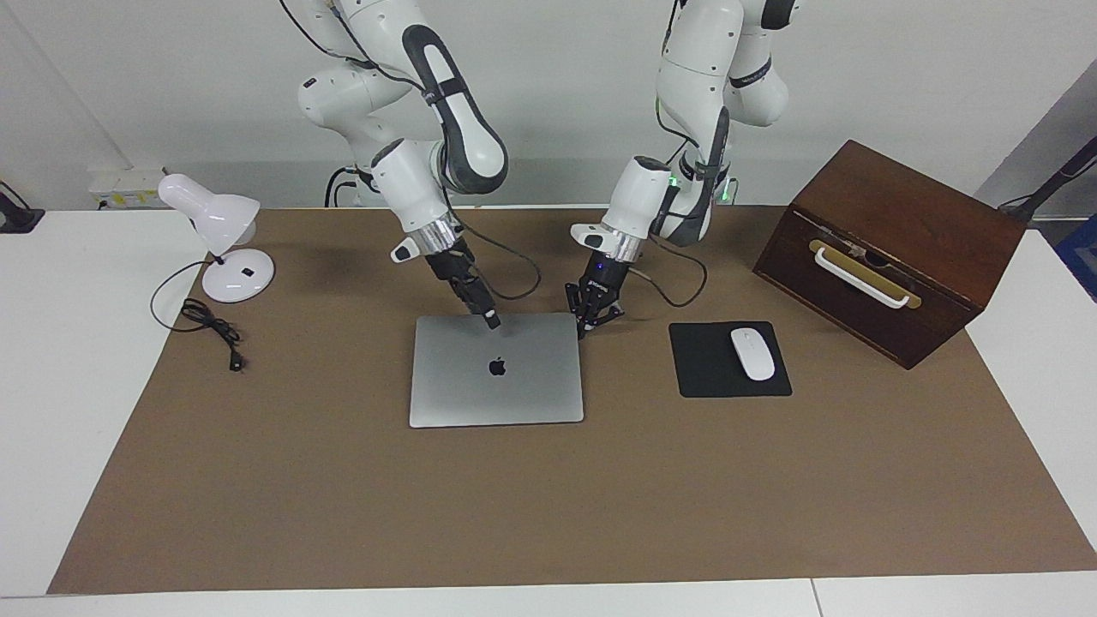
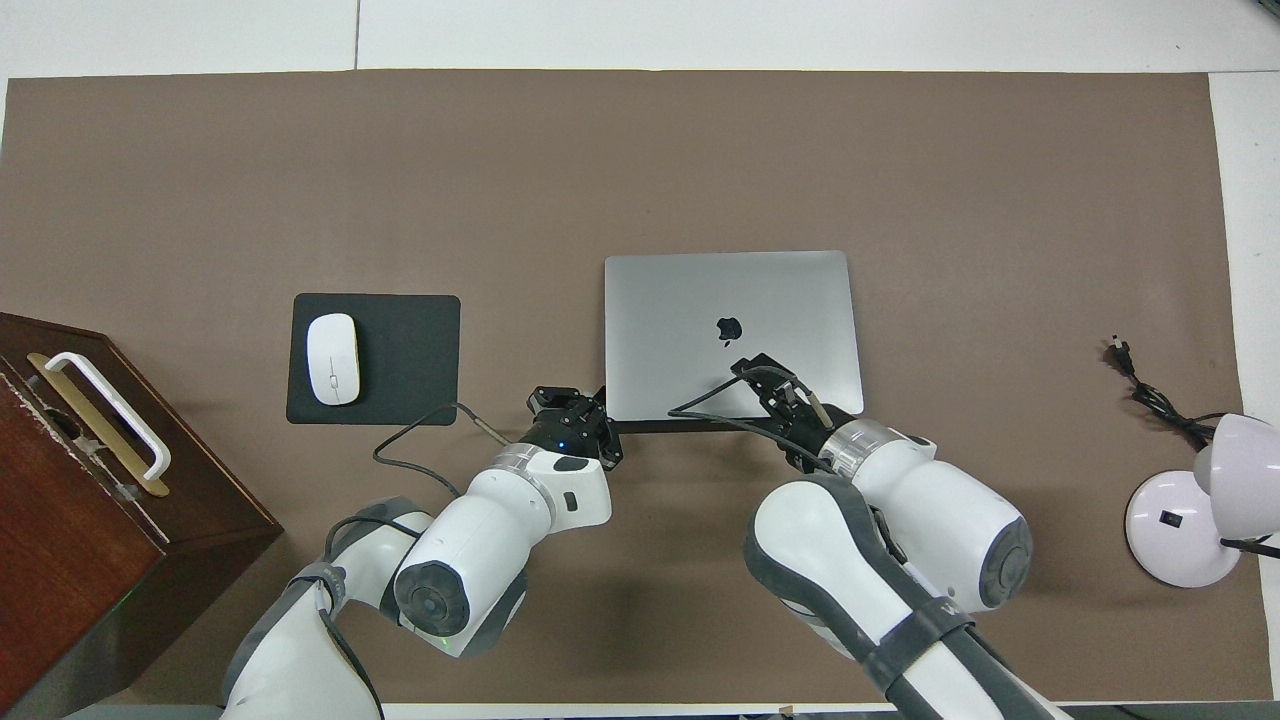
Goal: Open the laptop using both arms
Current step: 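Lift the laptop lid upward and away with the right gripper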
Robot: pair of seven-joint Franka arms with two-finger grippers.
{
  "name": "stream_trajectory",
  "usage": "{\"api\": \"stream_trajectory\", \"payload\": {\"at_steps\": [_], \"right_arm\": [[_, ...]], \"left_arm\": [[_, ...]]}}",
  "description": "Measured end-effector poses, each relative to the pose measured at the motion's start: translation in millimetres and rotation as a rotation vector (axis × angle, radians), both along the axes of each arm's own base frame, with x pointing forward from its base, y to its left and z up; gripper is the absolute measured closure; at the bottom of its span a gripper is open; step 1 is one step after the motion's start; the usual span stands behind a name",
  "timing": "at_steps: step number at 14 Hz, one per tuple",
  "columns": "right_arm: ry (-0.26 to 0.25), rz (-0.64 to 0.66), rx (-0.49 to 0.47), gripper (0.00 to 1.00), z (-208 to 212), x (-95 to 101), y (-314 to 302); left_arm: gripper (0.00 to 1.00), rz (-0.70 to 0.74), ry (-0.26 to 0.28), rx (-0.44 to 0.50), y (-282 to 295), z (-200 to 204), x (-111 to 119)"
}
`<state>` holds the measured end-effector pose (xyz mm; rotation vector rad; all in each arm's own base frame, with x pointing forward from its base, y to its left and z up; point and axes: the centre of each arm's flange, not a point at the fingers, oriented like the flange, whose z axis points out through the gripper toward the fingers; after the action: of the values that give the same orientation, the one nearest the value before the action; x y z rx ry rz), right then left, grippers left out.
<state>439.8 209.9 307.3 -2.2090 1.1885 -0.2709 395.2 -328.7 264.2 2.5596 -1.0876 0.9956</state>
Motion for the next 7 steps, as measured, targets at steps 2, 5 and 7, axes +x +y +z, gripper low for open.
{"api": "stream_trajectory", "payload": {"at_steps": [2,5,7], "right_arm": [[-0.001,0.001,0.001,0.0,0.3,1.0,1.2],[-0.006,0.002,0.004,0.0,2.3,2.9,3.2],[-0.013,0.005,0.009,0.0,5.3,5.5,6.7]], "left_arm": [[0.99,0.0,0.0,0.0,-0.1,0.0,-0.1],[0.99,-0.002,0.0,0.0,-0.7,0.0,-0.6],[0.99,-0.003,0.0,0.0,-1.0,0.1,-0.8]]}}
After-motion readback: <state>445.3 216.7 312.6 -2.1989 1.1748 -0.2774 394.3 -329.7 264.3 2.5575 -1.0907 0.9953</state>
